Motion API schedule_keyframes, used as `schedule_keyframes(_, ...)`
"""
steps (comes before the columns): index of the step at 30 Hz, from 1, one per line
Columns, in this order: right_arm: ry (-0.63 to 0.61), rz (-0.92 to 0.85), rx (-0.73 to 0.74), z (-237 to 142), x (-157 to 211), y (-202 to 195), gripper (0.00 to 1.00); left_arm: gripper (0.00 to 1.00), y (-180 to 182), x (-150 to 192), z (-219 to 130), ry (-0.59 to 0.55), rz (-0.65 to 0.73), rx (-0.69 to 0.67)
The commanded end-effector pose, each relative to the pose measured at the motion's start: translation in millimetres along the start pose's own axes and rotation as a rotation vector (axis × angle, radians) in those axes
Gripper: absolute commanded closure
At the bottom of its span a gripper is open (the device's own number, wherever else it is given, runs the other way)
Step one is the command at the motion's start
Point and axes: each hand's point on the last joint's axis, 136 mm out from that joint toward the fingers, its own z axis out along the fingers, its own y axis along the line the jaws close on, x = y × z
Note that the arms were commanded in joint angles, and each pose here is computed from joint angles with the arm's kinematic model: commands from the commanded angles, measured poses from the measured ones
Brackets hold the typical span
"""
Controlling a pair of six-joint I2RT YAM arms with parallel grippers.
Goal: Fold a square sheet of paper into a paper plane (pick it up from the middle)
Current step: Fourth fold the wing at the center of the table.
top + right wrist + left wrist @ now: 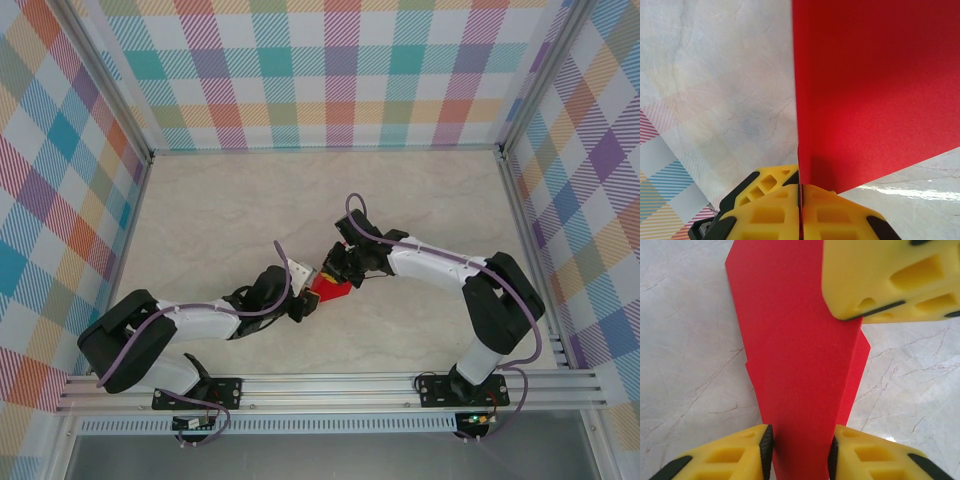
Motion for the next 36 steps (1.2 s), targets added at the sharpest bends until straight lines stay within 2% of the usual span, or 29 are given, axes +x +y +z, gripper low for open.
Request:
schedule_keyframes(1, 0.027, 0.02, 0.013, 0.7, 2.1, -0.5, 0.93, 0.69, -9.4, -13.1, -1.2, -0.071, 0.044, 0.038)
schedule_keyframes(8, 0.043, 0.021, 0.021, 2.4, 3.9, -4.3, 0.94, 0.71, -12.9, -16.3, -4.9, -0.096, 0.048, 0.059)
schedule_keyframes(12, 0.047, 0.024, 0.027, 2.5, 4.4, -6.0, 0.94, 0.78, -13.9, -16.8, -4.7, -0.095, 0.059, 0.063)
schedule_keyframes(22, 0.058, 0.018, 0.029, 3.9, 5.6, -7.5, 0.9, 0.83, -19.6, -13.8, -6.4, -0.082, 0.073, 0.096)
schedule_keyframes(27, 0.045, -0.011, 0.013, -4.8, 3.5, -4.0, 0.73, 0.88, -20.4, -8.9, -4.0, -0.059, 0.076, 0.103)
schedule_keyframes(31, -0.001, -0.068, -0.005, -19.6, -2.1, -3.2, 0.52, 0.89, -24.2, -5.0, -1.9, -0.038, 0.069, 0.128)
schedule_keyframes(36, -0.07, -0.212, -0.076, -41.6, -7.4, 0.3, 0.38, 0.89, -29.5, 1.0, 2.5, 0.002, 0.049, 0.16)
